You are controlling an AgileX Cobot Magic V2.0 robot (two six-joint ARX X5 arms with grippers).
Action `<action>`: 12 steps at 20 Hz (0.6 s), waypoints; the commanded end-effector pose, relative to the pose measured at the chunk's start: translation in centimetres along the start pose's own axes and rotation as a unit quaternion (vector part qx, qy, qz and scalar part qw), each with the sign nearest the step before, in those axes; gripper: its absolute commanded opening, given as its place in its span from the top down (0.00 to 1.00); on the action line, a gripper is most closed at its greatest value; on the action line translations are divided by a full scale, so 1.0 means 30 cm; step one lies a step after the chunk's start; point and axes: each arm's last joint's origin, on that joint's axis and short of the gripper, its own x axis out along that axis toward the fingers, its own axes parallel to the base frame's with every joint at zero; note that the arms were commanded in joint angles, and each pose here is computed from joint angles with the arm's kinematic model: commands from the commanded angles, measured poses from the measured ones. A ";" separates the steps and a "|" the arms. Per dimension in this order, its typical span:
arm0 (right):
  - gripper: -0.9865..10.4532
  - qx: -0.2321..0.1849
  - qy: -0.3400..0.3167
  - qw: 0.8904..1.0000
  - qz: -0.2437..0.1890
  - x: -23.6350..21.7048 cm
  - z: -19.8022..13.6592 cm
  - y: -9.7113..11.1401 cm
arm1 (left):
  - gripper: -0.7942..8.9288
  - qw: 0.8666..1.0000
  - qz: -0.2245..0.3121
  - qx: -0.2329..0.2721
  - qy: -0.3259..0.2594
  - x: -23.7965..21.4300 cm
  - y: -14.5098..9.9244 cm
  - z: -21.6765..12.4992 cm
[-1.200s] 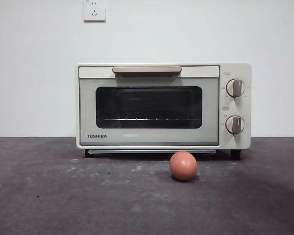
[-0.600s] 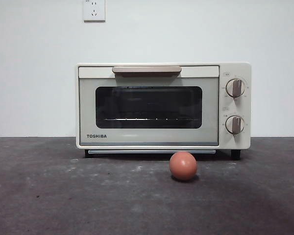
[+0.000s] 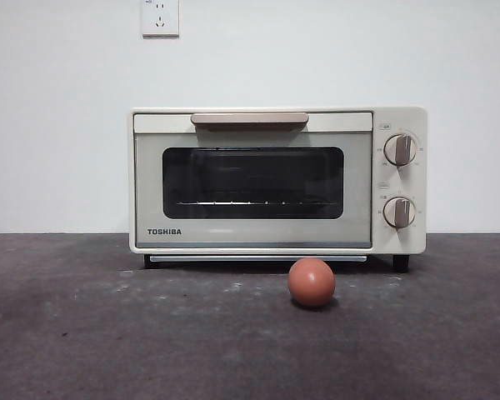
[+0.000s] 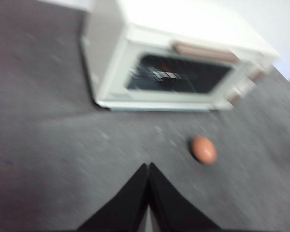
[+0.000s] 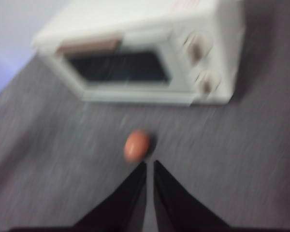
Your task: Eggoven
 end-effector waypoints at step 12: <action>0.77 -0.056 0.101 0.992 0.039 0.001 0.003 0.031 | 0.91 0.995 -0.058 0.006 0.075 0.013 -0.008 0.017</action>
